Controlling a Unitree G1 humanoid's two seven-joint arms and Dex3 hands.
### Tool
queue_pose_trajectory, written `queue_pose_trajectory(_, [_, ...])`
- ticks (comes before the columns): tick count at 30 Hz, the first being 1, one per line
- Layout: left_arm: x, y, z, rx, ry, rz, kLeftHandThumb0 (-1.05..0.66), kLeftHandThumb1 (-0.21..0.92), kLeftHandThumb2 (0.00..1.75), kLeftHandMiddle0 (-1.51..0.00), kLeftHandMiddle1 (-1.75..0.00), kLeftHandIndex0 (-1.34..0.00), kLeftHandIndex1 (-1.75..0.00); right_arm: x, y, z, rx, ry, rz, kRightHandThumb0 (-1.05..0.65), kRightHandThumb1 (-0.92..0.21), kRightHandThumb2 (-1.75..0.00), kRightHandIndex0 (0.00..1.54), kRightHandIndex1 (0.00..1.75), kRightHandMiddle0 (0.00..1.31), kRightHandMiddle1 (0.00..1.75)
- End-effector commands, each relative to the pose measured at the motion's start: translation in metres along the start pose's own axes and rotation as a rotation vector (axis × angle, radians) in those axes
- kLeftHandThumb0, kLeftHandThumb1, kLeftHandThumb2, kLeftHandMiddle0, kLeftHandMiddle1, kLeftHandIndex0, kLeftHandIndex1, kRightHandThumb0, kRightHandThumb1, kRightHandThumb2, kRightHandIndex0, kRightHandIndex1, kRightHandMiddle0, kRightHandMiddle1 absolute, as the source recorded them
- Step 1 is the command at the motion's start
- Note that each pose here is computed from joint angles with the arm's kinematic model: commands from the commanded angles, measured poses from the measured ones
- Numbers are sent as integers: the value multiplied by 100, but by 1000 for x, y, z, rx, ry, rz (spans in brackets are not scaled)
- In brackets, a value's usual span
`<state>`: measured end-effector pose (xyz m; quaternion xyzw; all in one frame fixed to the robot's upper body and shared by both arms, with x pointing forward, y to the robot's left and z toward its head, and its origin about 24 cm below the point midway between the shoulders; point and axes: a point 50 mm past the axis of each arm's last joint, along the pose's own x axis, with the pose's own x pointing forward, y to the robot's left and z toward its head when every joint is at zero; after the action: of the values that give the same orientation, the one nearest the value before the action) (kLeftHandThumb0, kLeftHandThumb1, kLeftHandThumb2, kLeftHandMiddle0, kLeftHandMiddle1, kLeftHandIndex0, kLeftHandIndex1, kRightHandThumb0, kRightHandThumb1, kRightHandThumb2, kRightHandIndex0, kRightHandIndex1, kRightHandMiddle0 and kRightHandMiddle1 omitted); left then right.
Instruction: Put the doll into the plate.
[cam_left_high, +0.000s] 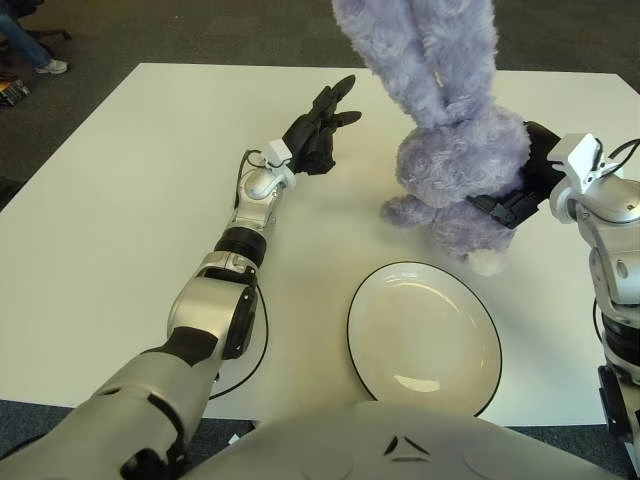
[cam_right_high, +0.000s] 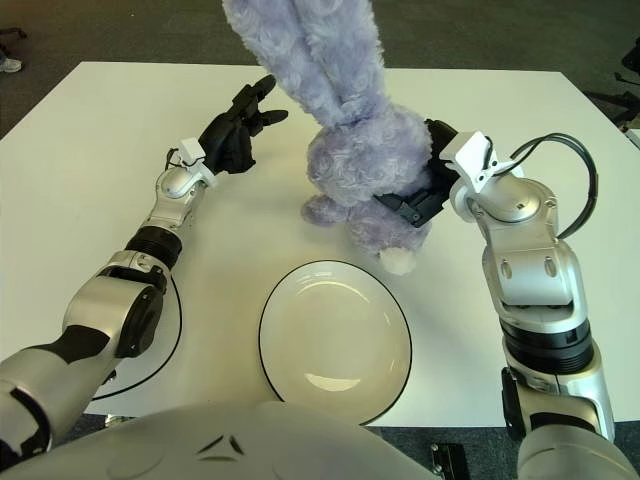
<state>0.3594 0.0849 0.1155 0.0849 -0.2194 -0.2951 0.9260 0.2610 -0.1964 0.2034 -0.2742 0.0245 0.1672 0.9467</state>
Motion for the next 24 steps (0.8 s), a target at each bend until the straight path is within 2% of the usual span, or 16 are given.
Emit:
queue_pose_trajectory(1, [0, 3, -6, 38, 65, 18, -100, 92, 112, -28, -73, 0, -56, -5, -2, 6, 38, -65, 13, -1, -5, -158, 71, 171, 71, 169])
queue_pose_trajectory(11, [1, 1, -15, 93, 158, 23, -98, 92, 110, -25, -82, 0, -70, -8, -3, 12, 105, -137, 89, -1, -5, -158, 72, 170, 72, 167])
queue_pose_trajectory(16, [-1, -2, -27, 114, 252, 23, -96, 92, 109, -25, -84, 0, -65, -11, -7, 18, 114, -178, 125, -1, -6, -156, 72, 168, 72, 166])
queue_pose_trajectory(21, [-2, -4, -33, 125, 297, 26, -94, 92, 109, -25, -84, 0, -66, -12, -8, 20, 127, -199, 153, -1, -6, -155, 72, 167, 72, 165])
queue_pose_trajectory(22, [-2, -4, -34, 128, 304, 25, -94, 92, 109, -26, -84, 0, -66, -12, -8, 21, 130, -202, 165, -1, -6, -152, 75, 170, 76, 153])
queue_pose_trajectory(24, [-3, -5, -36, 134, 316, 21, -94, 92, 109, -27, -85, 0, -66, -12, -7, 22, 138, -203, 191, -1, -6, -150, 77, 172, 78, 143])
